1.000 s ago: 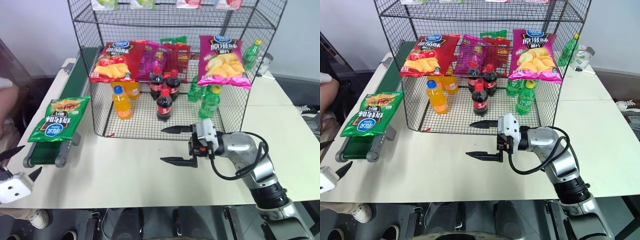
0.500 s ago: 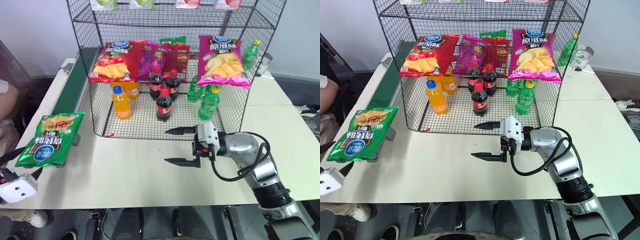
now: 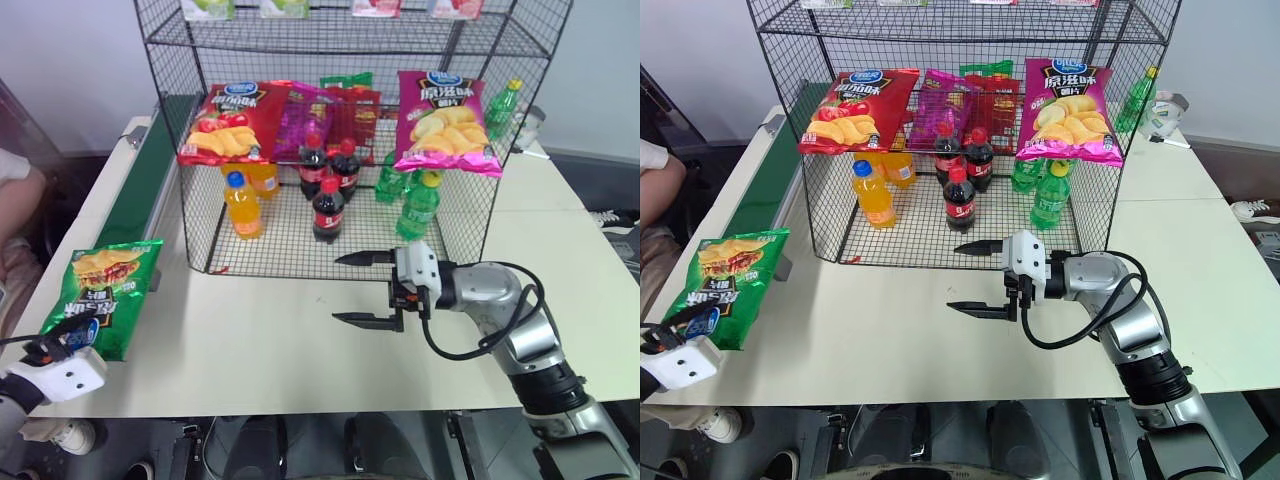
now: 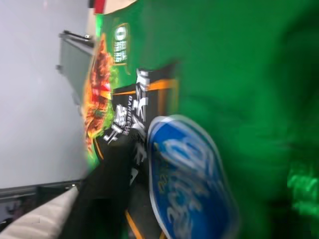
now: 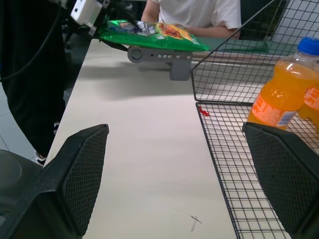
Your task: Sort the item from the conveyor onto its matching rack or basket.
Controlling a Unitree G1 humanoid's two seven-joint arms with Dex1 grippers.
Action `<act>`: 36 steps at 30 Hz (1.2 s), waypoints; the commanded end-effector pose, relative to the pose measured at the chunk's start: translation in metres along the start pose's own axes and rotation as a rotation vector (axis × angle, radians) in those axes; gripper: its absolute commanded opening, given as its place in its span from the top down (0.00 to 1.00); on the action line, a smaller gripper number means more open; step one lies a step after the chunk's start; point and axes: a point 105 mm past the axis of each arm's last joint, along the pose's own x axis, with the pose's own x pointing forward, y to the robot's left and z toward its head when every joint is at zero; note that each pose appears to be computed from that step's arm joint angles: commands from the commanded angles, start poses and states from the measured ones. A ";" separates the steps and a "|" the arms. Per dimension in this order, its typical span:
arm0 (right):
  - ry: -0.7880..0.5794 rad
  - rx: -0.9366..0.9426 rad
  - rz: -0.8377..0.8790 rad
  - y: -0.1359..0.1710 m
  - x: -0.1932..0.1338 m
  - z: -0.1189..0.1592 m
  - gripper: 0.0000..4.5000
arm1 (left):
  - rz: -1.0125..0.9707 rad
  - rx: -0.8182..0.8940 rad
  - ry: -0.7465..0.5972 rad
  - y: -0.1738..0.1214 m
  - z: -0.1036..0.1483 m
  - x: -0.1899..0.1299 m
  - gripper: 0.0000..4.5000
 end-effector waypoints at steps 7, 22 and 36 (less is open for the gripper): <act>-0.022 -0.066 -0.025 -0.009 0.000 0.012 0.00 | 0.141 -0.161 -0.179 0.050 0.031 -0.011 0.99; -0.112 0.139 0.035 -0.009 -0.011 0.023 0.00 | -0.607 -1.296 -0.692 0.043 0.159 -0.068 0.99; -0.249 0.549 0.238 0.010 -0.034 0.047 0.00 | -1.158 -1.487 -1.031 0.060 0.221 -0.048 0.99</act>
